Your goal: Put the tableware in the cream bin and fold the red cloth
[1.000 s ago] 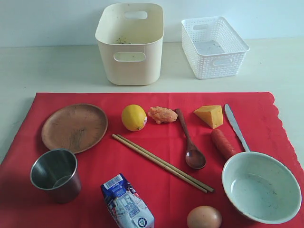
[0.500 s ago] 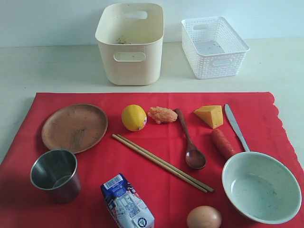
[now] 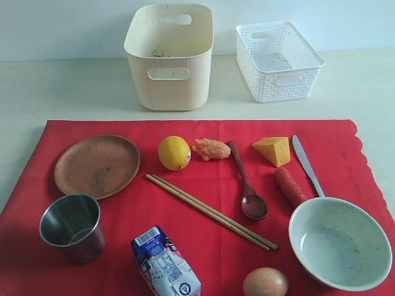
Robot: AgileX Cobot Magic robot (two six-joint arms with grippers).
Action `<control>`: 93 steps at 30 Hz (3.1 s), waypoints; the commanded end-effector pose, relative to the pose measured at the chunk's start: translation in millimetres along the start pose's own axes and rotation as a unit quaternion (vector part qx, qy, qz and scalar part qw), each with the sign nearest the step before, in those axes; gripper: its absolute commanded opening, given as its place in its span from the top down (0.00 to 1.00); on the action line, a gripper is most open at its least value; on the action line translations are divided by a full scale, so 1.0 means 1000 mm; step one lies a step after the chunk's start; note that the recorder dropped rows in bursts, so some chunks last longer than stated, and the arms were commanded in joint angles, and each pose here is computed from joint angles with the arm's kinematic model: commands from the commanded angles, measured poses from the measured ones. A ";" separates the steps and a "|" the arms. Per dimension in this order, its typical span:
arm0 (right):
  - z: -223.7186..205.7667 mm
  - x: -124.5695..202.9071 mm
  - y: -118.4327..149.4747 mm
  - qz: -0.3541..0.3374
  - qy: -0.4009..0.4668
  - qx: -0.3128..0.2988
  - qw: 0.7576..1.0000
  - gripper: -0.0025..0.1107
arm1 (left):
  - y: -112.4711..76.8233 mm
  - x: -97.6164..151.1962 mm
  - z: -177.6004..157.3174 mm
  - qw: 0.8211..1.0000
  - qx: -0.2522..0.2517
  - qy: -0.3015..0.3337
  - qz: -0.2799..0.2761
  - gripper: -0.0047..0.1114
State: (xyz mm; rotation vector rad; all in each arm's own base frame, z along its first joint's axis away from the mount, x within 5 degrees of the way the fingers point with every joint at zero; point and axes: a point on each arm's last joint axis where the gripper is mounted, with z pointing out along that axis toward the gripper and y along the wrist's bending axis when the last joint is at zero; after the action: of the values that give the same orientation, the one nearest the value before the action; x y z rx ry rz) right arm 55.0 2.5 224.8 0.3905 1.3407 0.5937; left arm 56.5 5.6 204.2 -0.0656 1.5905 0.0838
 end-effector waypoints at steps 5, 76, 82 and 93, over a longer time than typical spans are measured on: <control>0.008 -0.007 0.010 -0.016 0.058 0.014 0.998 0.98 | 0.000 0.000 0.000 1.000 -0.001 -0.003 0.002 0.94; 0.262 0.162 -0.053 -0.183 0.668 -0.032 0.720 0.33 | 0.000 0.000 0.000 1.000 -0.001 -0.003 0.002 0.94; 0.264 0.163 -0.051 -0.153 0.661 -0.022 0.734 0.33 | 0.000 0.000 0.000 1.000 -0.001 -0.003 0.002 0.94; 0.261 0.175 -0.052 -0.186 0.669 -0.050 0.718 0.46 | 0.000 0.000 0.000 1.000 -0.001 -0.003 0.002 0.94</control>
State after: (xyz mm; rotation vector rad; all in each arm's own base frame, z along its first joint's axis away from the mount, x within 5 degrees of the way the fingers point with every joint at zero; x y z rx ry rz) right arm 338.5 82.0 108.8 -0.5279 2.6914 0.6203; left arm 56.5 5.6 204.2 -0.0656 1.5905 0.0838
